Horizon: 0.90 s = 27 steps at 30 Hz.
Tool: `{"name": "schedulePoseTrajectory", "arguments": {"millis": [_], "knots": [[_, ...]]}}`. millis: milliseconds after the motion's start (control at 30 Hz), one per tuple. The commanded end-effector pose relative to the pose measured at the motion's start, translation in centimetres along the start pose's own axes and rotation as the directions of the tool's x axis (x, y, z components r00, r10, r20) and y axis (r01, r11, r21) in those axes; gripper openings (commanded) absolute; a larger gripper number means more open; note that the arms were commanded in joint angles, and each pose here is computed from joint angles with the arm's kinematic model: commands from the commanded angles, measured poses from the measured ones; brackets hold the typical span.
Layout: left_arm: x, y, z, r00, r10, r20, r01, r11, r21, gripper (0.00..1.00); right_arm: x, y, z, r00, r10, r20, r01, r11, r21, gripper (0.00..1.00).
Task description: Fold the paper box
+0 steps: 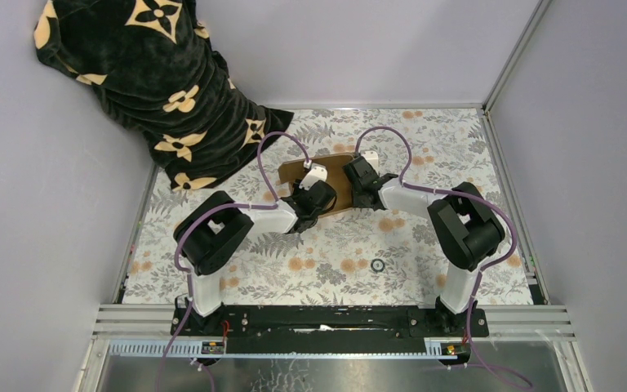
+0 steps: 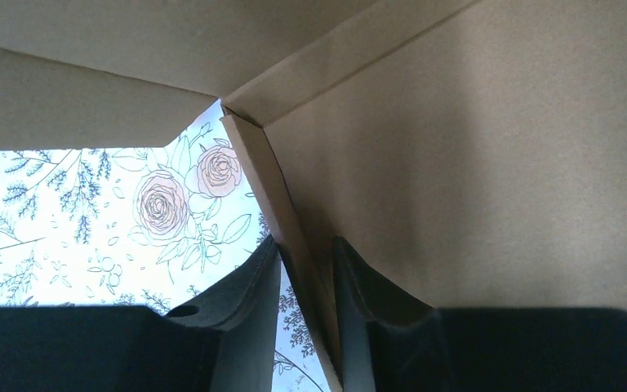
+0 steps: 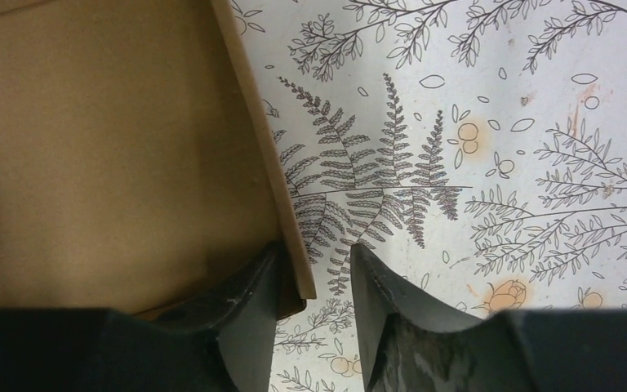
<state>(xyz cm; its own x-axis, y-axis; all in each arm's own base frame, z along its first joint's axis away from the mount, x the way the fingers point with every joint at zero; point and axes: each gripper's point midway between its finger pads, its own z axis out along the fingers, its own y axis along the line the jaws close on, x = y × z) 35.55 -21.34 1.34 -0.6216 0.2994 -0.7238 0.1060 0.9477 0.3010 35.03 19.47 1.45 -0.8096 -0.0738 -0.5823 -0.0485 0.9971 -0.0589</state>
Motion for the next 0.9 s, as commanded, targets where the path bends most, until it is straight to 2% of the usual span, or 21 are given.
{"name": "schedulePoseTrajectory", "arguments": {"millis": [0, 300, 467, 567, 800, 867], "knots": [[1.1, -2.5, -0.3, 1.0, -0.006, -0.018, 0.008, 0.993, 0.121, 0.34, 5.2, -0.2, -1.4, 0.958, -0.229, -0.175, 0.225, 0.974, -0.041, 0.45], [1.4, -2.7, -0.4, 1.0, 0.008, -0.012, -0.006, 0.989, 0.145, 0.33, 0.5, 0.8, -1.3, 0.982, -0.184, -0.038, 0.183, 0.982, -0.039, 0.47], [1.5, -2.8, -0.5, 1.0, 0.017, -0.005, -0.016, 0.987, 0.161, 0.33, -0.6, 1.8, -1.0, 0.986, -0.164, -0.004, 0.163, 0.983, -0.09, 0.47], [1.6, -3.0, -0.5, 1.0, 0.027, -0.002, -0.026, 0.984, 0.176, 0.33, -1.3, 2.8, -0.9, 0.988, -0.15, 0.03, 0.153, 0.979, -0.138, 0.53], [1.6, -4.0, -0.6, 0.999, 0.054, -0.004, -0.052, 0.972, 0.227, 0.35, -2.1, 2.9, -1.0, 0.994, -0.047, 0.097, 0.067, 0.974, -0.216, 0.57], [1.5, -4.1, -0.7, 0.998, 0.065, -0.003, -0.062, 0.969, 0.241, 0.35, -2.8, 3.1, -1.4, 0.988, -0.012, 0.151, 0.05, 0.967, -0.249, 0.57]]}}
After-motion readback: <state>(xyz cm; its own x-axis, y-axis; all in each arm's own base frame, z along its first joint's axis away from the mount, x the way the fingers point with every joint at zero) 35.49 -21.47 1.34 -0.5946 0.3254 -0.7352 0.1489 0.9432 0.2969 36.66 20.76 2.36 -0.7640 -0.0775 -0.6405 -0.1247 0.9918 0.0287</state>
